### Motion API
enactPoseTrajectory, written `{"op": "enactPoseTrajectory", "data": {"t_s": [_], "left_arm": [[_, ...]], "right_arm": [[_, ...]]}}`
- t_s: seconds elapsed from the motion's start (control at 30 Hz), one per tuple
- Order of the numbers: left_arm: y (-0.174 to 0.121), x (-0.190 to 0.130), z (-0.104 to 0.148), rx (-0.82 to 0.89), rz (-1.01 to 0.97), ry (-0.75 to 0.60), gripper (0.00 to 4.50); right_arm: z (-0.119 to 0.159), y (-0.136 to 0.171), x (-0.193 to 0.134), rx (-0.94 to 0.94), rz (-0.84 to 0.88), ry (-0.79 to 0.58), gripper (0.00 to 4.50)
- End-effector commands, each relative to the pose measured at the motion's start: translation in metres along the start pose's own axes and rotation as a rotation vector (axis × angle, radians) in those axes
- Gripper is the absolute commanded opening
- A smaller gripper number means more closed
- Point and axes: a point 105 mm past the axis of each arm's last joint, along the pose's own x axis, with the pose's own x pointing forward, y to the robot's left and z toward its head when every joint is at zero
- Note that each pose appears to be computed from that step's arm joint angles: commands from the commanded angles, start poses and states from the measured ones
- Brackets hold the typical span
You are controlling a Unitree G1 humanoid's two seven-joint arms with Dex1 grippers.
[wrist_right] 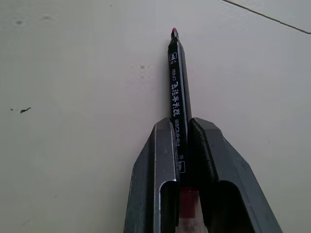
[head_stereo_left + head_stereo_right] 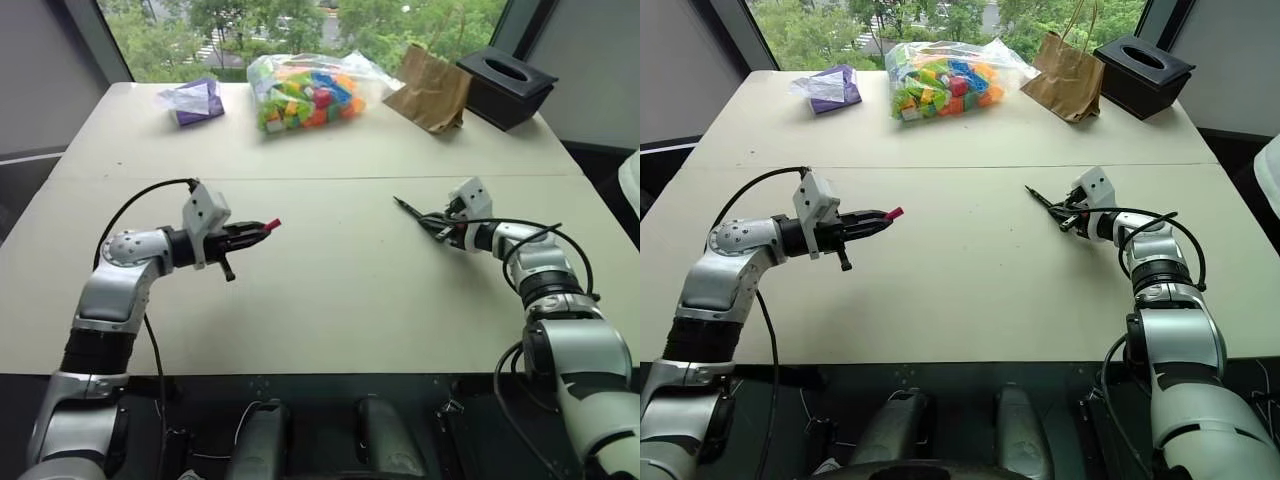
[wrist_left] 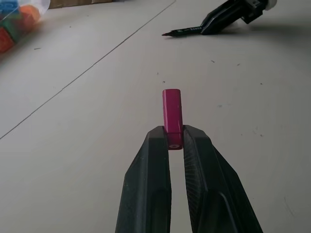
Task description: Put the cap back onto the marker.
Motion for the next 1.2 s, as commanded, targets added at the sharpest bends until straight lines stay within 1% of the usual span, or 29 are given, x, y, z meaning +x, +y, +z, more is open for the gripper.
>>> {"op": "enactPoseTrajectory", "data": {"t_s": [0.03, 0.13, 0.23, 0.4, 0.5, 0.73, 1.2], "left_arm": [[0.001, 0.004, 0.013, 0.093, -0.051, -0.011, 0.0], [0.001, 0.011, 0.016, 0.128, -0.098, -0.014, 0.0], [0.0, 0.018, 0.021, 0.163, -0.141, -0.024, 0.0], [-0.002, 0.027, 0.022, 0.243, -0.182, -0.019, 0.0], [-0.003, 0.03, 0.022, 0.288, -0.193, -0.017, 0.0], [-0.007, 0.035, 0.029, 0.353, -0.213, -0.048, 0.0], [-0.016, 0.04, 0.04, 0.386, -0.259, -0.089, 0.0]], "right_arm": [[0.042, 0.006, -0.009, -0.213, 0.063, -0.072, 0.04], [0.062, 0.023, -0.018, -0.331, 0.146, -0.09, 0.04], [0.077, 0.044, -0.029, -0.365, 0.245, -0.096, 0.04], [0.087, 0.077, -0.045, -0.328, 0.409, -0.074, 0.04], [0.095, 0.09, -0.05, -0.279, 0.466, -0.087, 0.04], [0.103, 0.108, -0.05, -0.286, 0.527, -0.091, 0.04], [0.103, 0.123, -0.043, -0.302, 0.577, -0.087, 0.04]]}}
